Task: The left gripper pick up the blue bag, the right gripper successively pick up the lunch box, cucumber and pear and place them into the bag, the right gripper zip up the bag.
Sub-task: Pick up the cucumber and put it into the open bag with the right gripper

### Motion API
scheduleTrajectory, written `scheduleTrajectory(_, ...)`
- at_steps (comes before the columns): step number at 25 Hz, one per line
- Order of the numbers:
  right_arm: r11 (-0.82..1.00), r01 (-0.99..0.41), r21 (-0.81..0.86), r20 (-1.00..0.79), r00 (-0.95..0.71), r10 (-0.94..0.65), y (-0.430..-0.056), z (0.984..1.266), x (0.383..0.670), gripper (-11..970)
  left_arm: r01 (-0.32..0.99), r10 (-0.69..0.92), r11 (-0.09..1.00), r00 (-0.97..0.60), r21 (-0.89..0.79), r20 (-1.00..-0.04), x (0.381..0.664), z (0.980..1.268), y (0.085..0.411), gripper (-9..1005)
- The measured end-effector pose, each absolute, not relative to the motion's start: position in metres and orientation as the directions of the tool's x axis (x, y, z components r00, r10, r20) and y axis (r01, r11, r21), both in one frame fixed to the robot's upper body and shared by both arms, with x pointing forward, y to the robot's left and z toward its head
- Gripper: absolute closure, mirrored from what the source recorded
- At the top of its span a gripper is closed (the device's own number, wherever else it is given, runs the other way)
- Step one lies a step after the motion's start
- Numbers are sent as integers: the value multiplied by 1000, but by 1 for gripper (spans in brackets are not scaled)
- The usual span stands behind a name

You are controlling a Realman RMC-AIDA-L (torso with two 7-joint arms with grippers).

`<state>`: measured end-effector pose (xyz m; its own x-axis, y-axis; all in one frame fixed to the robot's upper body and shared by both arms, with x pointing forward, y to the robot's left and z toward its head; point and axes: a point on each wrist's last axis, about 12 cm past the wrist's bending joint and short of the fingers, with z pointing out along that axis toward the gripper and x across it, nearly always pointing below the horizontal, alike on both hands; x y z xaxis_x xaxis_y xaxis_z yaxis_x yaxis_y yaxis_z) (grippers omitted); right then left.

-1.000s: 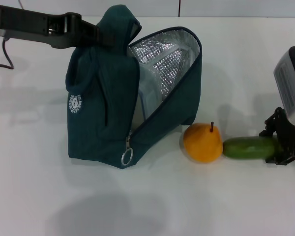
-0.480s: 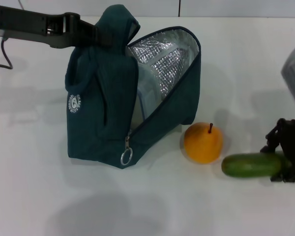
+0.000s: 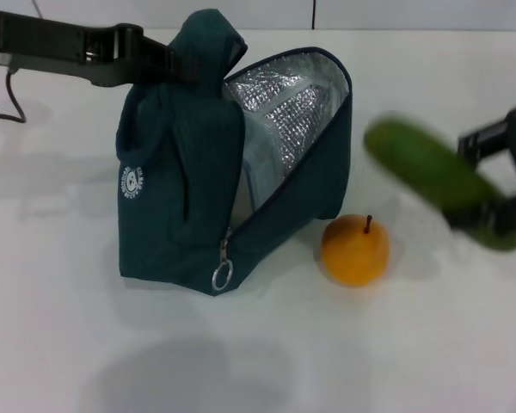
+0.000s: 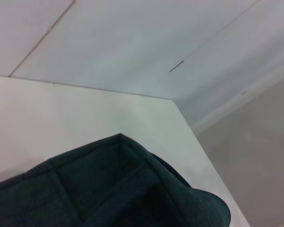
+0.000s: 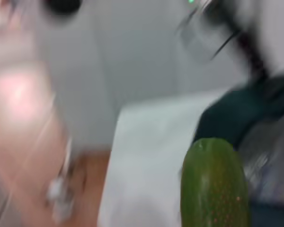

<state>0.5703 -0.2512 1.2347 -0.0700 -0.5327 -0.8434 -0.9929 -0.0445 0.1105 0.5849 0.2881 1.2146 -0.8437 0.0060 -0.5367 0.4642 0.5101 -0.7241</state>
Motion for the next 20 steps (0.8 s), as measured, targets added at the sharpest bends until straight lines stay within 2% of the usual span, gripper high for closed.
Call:
scheduleTrajectory(5, 80, -954, 288, -934, -298, -198, -272, 1218, 584, 378, 460, 6, 506, -847, -729, -531, 585, 1214, 288, 951)
scheduleTrajectory(10, 68, -913, 402, -915, -397, 73, -260, 1197, 583, 377, 461, 7, 505, -847, -730, -531, 586, 1214, 287, 951)
scheduleTrajectory(15, 52, -896, 440, -881, -420, 219, -229, 1179, 582, 376, 469, 15, 498, -846, -729, -534, 588, 1216, 284, 951)
scheduleTrajectory(20, 94, -885, 456, -871, -422, 252, -203, 1160, 590, 375, 466, 22, 487, -852, -739, -523, 588, 1215, 282, 951)
